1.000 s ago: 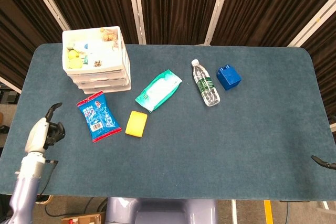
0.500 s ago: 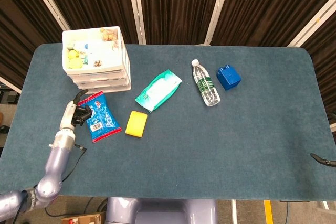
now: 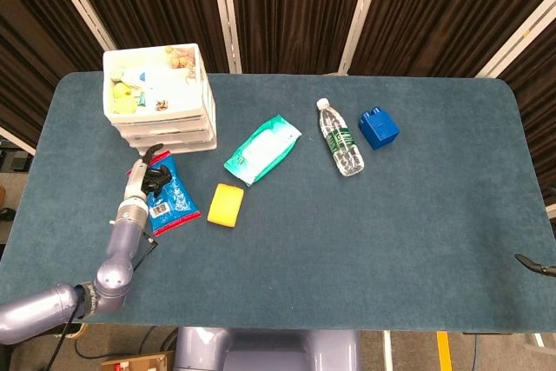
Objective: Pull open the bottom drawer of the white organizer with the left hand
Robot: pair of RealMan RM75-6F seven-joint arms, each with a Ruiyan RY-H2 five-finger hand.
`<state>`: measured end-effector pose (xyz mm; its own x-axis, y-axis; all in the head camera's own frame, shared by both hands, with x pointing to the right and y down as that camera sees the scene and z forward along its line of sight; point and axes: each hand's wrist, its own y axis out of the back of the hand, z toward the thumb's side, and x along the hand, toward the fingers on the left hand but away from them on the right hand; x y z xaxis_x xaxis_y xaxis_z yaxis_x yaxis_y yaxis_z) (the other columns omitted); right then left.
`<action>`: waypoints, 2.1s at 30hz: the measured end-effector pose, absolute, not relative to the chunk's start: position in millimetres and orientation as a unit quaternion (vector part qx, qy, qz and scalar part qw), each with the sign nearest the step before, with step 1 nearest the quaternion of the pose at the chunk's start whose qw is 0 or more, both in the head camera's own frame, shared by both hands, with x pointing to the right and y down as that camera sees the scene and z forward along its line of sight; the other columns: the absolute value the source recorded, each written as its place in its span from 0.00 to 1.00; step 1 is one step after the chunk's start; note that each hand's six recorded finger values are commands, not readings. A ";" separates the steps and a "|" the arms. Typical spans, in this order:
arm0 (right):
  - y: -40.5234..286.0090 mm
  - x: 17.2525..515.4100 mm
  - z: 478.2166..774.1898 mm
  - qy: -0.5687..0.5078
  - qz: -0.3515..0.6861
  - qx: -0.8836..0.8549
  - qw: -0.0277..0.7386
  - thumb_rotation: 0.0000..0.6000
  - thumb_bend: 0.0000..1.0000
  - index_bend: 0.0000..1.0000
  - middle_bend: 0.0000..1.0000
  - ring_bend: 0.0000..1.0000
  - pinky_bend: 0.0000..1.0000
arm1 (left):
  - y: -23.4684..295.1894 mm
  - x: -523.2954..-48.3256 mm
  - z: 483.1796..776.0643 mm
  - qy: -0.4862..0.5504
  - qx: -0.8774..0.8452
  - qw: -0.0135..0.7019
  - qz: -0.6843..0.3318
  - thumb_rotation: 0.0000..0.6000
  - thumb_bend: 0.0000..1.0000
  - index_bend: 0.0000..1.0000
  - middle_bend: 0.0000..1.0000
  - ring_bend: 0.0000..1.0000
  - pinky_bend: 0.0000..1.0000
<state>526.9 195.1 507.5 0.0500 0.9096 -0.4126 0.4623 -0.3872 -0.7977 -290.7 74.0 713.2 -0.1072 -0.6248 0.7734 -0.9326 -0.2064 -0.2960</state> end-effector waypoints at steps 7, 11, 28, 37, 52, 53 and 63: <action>194.3 527.7 507.5 -0.502 0.472 -0.686 0.232 1.00 0.14 0.00 0.00 0.00 0.00 | 65.9 -281.6 723.9 -0.605 0.642 0.185 0.434 1.00 0.78 0.10 0.96 0.90 0.88; 194.5 527.6 507.5 -0.503 0.472 -0.687 0.231 1.00 0.14 0.00 0.00 0.00 0.00 | 62.7 -275.0 727.1 -0.602 0.644 0.190 0.433 1.00 0.78 0.10 0.96 0.90 0.88; 194.6 527.0 507.8 -0.502 0.472 -0.687 0.230 1.00 0.14 0.00 0.00 0.00 0.00 | 51.3 -258.9 736.4 -0.606 0.643 0.198 0.424 1.00 0.79 0.12 0.97 0.90 0.88; 194.7 526.8 507.8 -0.502 0.472 -0.687 0.230 1.00 0.14 0.00 0.00 0.00 0.00 | 51.1 -252.3 741.0 -0.603 0.646 0.199 0.423 1.00 0.79 0.16 0.97 0.90 0.88; 195.3 526.7 507.8 -0.502 0.473 -0.687 0.230 1.00 0.14 0.00 0.00 0.00 0.00 | 59.3 -248.4 737.4 -0.592 0.659 0.199 0.418 1.00 0.80 0.23 0.97 0.90 0.88; 195.4 526.6 507.8 -0.502 0.473 -0.687 0.230 1.00 0.14 0.00 0.00 0.00 0.00 | 60.8 -249.0 737.0 -0.591 0.660 0.198 0.419 1.00 0.80 0.23 0.97 0.90 0.88; 196.2 526.6 507.6 -0.503 0.473 -0.686 0.229 1.00 0.14 0.00 0.00 0.00 0.00 | 80.5 -258.6 732.7 -0.576 0.670 0.199 0.424 1.00 0.80 0.23 0.97 0.90 0.88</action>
<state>526.6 196.2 507.6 0.0467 0.9068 -0.4190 0.4738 -0.3894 -0.7898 -258.6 80.5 732.7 -0.0219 -0.6030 0.7974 -0.9407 -0.2576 -0.2206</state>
